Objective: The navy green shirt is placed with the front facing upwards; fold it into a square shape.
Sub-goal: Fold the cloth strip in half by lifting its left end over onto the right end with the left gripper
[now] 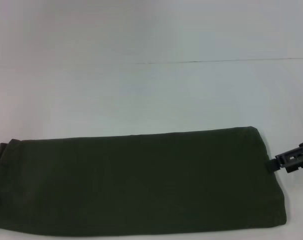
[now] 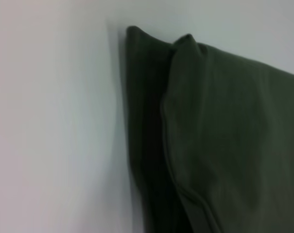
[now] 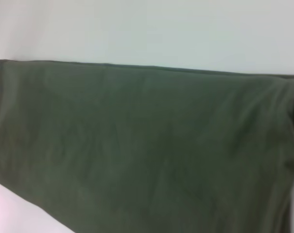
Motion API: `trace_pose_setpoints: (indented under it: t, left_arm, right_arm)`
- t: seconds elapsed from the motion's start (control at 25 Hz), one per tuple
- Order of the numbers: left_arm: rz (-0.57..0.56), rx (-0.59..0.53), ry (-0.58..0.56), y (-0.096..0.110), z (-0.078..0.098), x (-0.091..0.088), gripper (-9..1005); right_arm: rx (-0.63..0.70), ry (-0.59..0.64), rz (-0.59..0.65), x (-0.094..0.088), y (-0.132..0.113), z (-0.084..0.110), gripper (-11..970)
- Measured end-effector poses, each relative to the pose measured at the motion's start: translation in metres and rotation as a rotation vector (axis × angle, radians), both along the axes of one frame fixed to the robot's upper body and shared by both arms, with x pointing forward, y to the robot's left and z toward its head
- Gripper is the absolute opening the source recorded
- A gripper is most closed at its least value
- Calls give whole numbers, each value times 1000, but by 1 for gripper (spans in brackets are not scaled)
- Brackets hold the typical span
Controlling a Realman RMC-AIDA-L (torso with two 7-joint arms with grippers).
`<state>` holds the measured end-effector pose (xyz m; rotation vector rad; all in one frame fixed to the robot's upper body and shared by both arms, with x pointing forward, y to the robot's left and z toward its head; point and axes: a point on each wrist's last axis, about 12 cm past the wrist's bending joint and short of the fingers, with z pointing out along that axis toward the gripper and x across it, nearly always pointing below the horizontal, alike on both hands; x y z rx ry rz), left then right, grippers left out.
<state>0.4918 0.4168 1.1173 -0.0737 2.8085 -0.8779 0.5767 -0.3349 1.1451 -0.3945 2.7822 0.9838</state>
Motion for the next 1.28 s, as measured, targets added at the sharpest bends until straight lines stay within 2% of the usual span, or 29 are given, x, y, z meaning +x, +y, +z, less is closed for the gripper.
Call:
trace_pose_setpoints:
  t: [0.12, 0.28, 0.4, 0.64, 0.8, 0.96, 1.04, 1.08, 1.28]
  left_arm:
    - [30, 2, 7, 3, 0, -1, 56]
    - [41, 6, 37, 3, 1, -1, 136]
    - [49, 18, 26, 6, 6, -1, 266]
    - [148, -15, -75, 21, 16, 0, 526]
    - [164, -82, -102, 18, 15, 3, 656]
    - [150, -126, -90, 12, 15, 8, 714]
    - [162, -140, -83, 11, 16, 10, 743]
    - [173, -150, -81, 11, 17, 11, 757]
    - [179, -167, -69, 9, 18, 16, 830]
  right_arm:
    - [19, -12, 5, 1, 3, 1, 920]
    - [52, -46, 9, 3, 4, 5, 918]
    - [119, -108, 35, 5, 7, 9, 917]
    - [306, -399, 192, 6, 32, 15, 915]
    - [347, -618, 323, 6, 67, 1, 916]
    - [324, -810, 457, 3, 98, -17, 916]
    - [302, -865, 546, 1, 118, -37, 915]
    - [302, -865, 546, 1, 118, -37, 915]
    - [215, -891, 671, -3, 134, -63, 915]
